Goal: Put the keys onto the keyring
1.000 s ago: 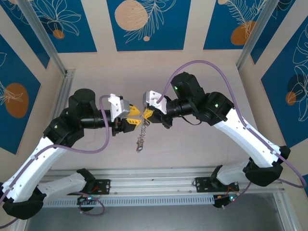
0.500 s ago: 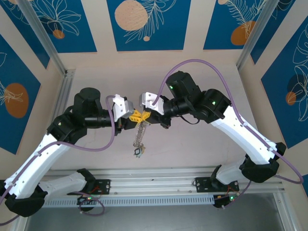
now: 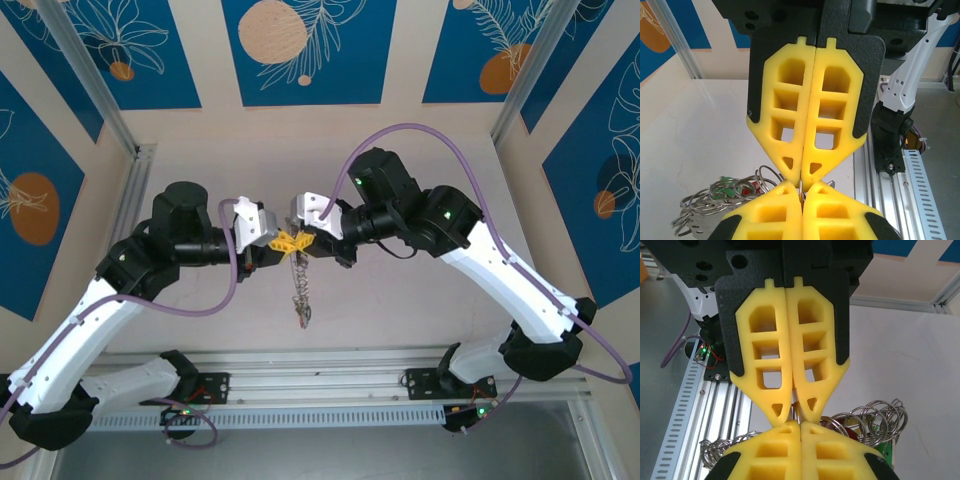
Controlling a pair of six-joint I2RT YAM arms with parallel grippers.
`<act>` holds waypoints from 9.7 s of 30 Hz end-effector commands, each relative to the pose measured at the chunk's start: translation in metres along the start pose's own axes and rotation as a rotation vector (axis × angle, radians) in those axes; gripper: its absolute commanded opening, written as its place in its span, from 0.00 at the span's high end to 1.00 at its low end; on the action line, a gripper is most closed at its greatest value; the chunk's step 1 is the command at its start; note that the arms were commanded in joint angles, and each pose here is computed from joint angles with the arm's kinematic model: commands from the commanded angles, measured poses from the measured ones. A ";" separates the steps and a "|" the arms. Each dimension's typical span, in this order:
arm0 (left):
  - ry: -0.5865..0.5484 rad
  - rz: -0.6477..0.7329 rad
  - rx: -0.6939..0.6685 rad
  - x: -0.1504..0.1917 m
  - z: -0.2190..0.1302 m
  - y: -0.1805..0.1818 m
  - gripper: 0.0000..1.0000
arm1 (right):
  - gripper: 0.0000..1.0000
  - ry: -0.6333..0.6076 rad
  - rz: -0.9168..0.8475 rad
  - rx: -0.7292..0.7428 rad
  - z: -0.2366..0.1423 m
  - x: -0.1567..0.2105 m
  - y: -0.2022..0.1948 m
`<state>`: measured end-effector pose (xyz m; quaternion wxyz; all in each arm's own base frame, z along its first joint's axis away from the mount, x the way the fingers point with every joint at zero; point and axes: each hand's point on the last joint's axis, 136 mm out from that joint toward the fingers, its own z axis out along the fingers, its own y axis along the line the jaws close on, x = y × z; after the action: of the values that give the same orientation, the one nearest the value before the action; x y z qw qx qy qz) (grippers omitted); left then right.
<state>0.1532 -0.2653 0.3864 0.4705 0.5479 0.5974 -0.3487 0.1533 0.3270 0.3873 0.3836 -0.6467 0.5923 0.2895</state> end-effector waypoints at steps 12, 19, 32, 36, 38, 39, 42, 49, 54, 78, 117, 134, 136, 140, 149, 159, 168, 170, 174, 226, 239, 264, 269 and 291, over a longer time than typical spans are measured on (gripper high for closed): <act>-0.030 0.035 -0.004 -0.010 -0.002 -0.003 1.00 | 0.97 -0.141 -0.064 -0.031 -0.021 -0.027 0.016; -0.071 0.058 -0.005 -0.018 -0.010 -0.009 1.00 | 0.76 -0.146 -0.026 -0.030 -0.023 -0.014 0.019; -0.190 0.059 0.064 -0.043 -0.019 -0.023 1.00 | 0.81 -0.233 0.061 -0.121 -0.028 -0.001 0.031; -0.241 0.056 0.105 -0.053 -0.022 -0.030 1.00 | 0.81 -0.247 0.078 -0.147 -0.023 -0.002 0.029; -0.253 0.055 0.115 -0.055 -0.023 -0.031 1.00 | 0.82 -0.259 0.081 -0.156 -0.022 -0.004 0.027; -0.254 0.052 0.121 -0.055 -0.022 -0.032 1.00 | 0.81 -0.264 0.082 -0.160 -0.021 -0.005 0.026; -0.261 0.048 0.130 -0.056 -0.021 -0.033 1.00 | 0.81 -0.283 0.081 -0.178 -0.020 -0.009 0.025; -0.265 0.046 0.130 -0.053 -0.020 -0.032 1.00 | 0.84 -0.300 0.088 -0.210 -0.017 -0.011 0.026; -0.278 0.052 0.136 -0.054 -0.021 -0.034 1.00 | 0.98 -0.303 0.098 -0.204 -0.017 -0.011 0.022; -0.327 0.058 0.188 -0.068 -0.028 -0.043 1.00 | 0.96 -0.337 0.064 -0.226 -0.024 -0.007 0.033; -0.451 -0.027 0.041 -0.057 -0.010 -0.009 1.00 | 1.00 -0.423 0.089 -0.304 -0.016 -0.032 0.033; -0.452 -0.040 0.018 -0.050 -0.003 -0.003 1.00 | 1.00 -0.429 0.114 -0.244 0.000 -0.044 0.018; -0.453 -0.040 0.018 -0.049 -0.004 -0.004 1.00 | 1.00 -0.434 0.110 -0.234 -0.001 -0.046 0.017; -0.464 -0.028 0.021 -0.053 -0.009 -0.007 1.00 | 0.98 -0.418 0.111 -0.203 -0.002 -0.041 0.015; -0.458 -0.012 0.023 -0.058 -0.019 -0.013 1.00 | 0.76 -0.322 0.122 -0.064 -0.009 -0.009 0.010; -0.472 -0.012 0.094 -0.069 -0.021 -0.020 1.00 | 0.64 -0.385 0.067 -0.160 -0.024 -0.002 0.040; -0.478 -0.014 0.117 -0.072 -0.022 -0.023 1.00 | 0.68 -0.383 0.112 -0.113 -0.017 0.009 0.028; -0.479 -0.014 0.122 -0.072 -0.023 -0.024 1.00 | 0.68 -0.378 0.122 -0.090 -0.016 0.011 0.023; -0.481 -0.013 0.127 -0.073 -0.023 -0.024 1.00 | 0.65 -0.384 0.133 -0.091 -0.014 0.011 0.020; -0.265 -0.063 -0.049 -0.015 0.008 0.016 0.92 | 1.00 -0.155 0.134 0.181 -0.031 -0.003 -0.032; -0.170 -0.232 -0.529 0.047 -0.016 0.088 0.31 | 1.00 0.193 0.272 0.319 -0.007 0.045 -0.084; -0.179 -0.323 -0.820 0.115 -0.051 0.101 0.31 | 1.00 0.904 0.553 0.470 0.038 0.199 -0.165; -0.171 -0.356 -0.884 0.124 -0.062 0.103 0.28 | 1.00 0.820 0.542 0.443 0.064 0.179 -0.182; -0.091 -0.417 -0.970 0.138 -0.091 0.094 0.19 | 1.00 0.492 0.948 0.260 0.092 0.248 -0.194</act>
<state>0.2395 -0.1236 0.2809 0.6123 0.1285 0.7691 -0.1307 0.3701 0.2724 0.1666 0.1177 -0.3425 0.9202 0.1484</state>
